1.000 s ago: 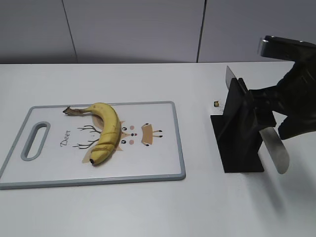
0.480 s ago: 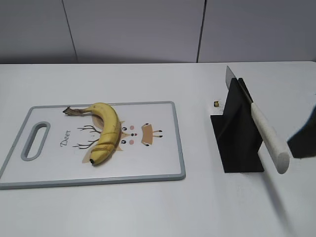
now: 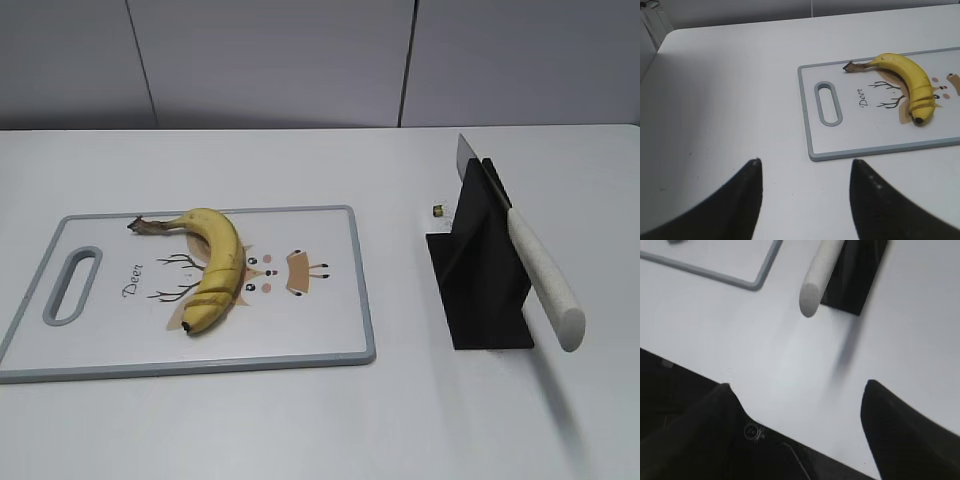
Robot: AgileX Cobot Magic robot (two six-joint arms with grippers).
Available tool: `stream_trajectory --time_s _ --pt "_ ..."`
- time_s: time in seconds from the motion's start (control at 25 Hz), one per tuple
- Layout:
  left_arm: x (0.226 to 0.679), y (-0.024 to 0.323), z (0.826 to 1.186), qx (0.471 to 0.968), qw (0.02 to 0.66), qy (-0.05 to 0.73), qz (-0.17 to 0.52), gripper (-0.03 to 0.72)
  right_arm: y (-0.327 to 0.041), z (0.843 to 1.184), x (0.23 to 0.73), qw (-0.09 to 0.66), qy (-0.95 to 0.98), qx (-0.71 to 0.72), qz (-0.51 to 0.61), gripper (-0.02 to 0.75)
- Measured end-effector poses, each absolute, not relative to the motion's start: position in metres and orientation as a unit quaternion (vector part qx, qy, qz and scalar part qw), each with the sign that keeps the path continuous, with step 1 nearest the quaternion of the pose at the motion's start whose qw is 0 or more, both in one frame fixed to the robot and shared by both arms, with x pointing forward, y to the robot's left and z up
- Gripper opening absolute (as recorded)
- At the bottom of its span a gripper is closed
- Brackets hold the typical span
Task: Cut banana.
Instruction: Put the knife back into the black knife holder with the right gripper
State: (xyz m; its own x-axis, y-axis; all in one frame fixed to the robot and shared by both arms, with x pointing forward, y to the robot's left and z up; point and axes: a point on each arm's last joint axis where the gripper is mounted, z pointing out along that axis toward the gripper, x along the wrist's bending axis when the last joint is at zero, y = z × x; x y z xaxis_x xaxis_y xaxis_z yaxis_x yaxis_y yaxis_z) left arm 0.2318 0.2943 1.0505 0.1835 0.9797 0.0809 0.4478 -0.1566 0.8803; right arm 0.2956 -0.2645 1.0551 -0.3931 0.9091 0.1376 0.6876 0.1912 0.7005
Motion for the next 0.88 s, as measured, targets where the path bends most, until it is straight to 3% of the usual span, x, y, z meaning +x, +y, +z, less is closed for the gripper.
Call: stream_trajectory --time_s 0.4,0.88 --pt "0.232 0.294 1.050 0.672 0.374 0.531 0.356 0.542 -0.285 1.054 0.240 0.247 0.723 0.473 0.438 0.592" --pt "0.232 0.294 1.051 0.670 0.376 0.533 0.354 0.542 -0.288 1.054 0.229 0.267 0.709 0.461 0.462 0.591"
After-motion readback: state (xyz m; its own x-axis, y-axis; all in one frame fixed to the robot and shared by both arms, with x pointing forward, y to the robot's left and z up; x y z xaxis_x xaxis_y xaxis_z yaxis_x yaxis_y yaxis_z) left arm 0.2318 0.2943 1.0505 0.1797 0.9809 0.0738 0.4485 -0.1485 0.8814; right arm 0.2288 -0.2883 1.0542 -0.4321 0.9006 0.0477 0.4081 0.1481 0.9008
